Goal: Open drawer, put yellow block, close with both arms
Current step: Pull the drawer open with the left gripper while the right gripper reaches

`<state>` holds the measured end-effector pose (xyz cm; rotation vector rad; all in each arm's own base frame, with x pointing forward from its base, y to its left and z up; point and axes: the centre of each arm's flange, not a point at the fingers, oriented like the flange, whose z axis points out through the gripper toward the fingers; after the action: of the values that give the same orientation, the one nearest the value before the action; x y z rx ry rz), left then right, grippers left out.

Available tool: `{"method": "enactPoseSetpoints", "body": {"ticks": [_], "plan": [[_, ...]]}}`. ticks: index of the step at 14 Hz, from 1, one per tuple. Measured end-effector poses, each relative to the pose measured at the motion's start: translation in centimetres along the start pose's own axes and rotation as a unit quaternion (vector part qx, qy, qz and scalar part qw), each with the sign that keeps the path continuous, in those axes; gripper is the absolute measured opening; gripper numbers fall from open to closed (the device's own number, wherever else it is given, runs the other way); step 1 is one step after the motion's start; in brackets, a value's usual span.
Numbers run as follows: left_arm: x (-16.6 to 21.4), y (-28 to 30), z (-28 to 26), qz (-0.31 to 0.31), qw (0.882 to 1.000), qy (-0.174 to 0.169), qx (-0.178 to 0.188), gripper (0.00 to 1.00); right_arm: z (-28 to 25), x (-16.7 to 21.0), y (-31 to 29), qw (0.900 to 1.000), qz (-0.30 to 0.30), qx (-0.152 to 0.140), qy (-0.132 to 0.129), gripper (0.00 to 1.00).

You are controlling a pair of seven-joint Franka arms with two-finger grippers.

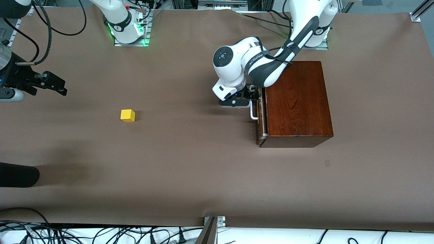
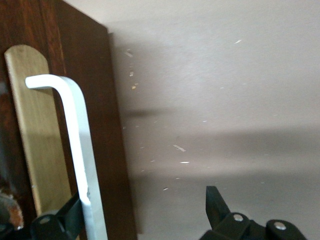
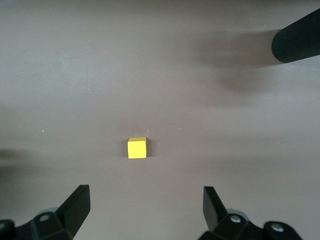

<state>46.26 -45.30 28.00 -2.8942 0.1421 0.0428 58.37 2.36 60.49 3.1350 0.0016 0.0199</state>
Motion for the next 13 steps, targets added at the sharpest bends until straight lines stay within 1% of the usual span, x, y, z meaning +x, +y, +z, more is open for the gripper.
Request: {"method": "enactPoseSetpoints", "body": {"ticks": [2,4,6,9,10,13], "plan": [[0.0,0.6,-0.3,0.002,1.0,0.007,-0.009,1.0,0.2,0.2,0.0,1.0,0.0,0.0,0.0,1.0],[-0.2,2.3,-0.9,0.01,0.999,0.017,-0.026,1.0,1.6,0.7,-0.2,1.0,-0.001,-0.002,-0.011,1.0],[-0.7,5.0,-1.5,0.021,0.999,0.024,-0.042,1.0,5.2,1.9,-0.8,0.999,-0.008,-0.006,-0.044,1.0],[-0.2,6.0,-1.2,0.022,0.999,0.022,-0.034,1.0,10.6,3.1,-1.2,0.996,-0.018,-0.01,-0.09,1.0],[0.0,6.2,-1.2,0.021,0.999,0.019,-0.032,1.0,12.2,3.0,-1.2,0.995,-0.019,-0.011,-0.096,1.0],[0.3,7.8,-1.8,0.015,0.999,0.022,-0.045,1.0,17.0,2.4,-1.1,0.996,-0.021,-0.01,-0.09,1.0]]}}
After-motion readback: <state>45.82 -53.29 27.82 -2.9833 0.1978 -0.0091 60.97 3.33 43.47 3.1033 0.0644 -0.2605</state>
